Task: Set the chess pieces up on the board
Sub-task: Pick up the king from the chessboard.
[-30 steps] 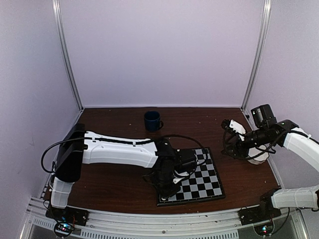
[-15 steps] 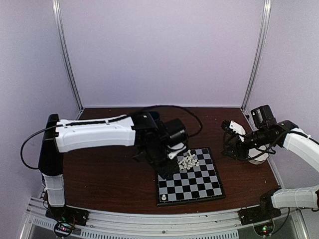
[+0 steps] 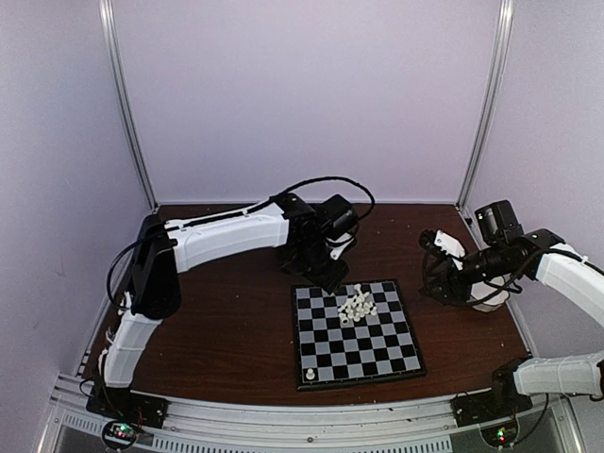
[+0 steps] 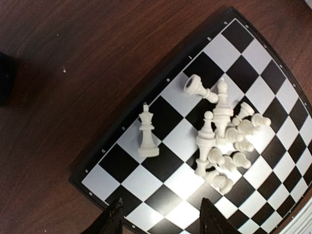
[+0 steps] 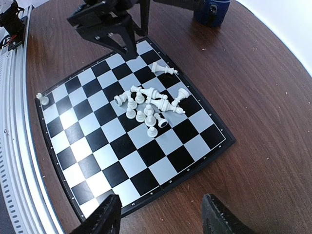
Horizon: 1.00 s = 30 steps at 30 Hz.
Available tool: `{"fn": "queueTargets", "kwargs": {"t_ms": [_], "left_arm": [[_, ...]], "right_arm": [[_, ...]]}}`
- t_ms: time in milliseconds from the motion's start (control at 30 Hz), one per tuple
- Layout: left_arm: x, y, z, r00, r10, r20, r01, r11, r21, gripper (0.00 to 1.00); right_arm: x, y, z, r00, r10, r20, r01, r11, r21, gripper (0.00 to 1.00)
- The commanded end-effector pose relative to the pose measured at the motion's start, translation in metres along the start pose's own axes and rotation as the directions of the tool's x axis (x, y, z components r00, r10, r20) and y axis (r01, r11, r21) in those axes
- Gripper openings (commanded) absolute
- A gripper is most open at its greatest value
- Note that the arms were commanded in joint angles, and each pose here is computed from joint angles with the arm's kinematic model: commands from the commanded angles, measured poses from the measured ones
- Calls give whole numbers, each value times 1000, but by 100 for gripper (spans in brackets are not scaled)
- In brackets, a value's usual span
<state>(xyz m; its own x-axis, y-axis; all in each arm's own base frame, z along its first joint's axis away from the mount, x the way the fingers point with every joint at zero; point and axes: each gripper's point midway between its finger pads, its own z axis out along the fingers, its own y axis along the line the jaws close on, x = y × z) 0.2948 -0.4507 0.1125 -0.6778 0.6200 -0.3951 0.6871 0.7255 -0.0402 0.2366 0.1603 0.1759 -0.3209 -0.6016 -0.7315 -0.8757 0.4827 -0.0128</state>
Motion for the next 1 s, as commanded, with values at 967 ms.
{"fn": "queueTargets", "kwargs": {"t_ms": [967], "left_arm": [[2,5,77,993,-58,-107,67,994,82,35]], "right_arm": [[5,-5,2,1000,-17,-6,17,1000,19,59]]}}
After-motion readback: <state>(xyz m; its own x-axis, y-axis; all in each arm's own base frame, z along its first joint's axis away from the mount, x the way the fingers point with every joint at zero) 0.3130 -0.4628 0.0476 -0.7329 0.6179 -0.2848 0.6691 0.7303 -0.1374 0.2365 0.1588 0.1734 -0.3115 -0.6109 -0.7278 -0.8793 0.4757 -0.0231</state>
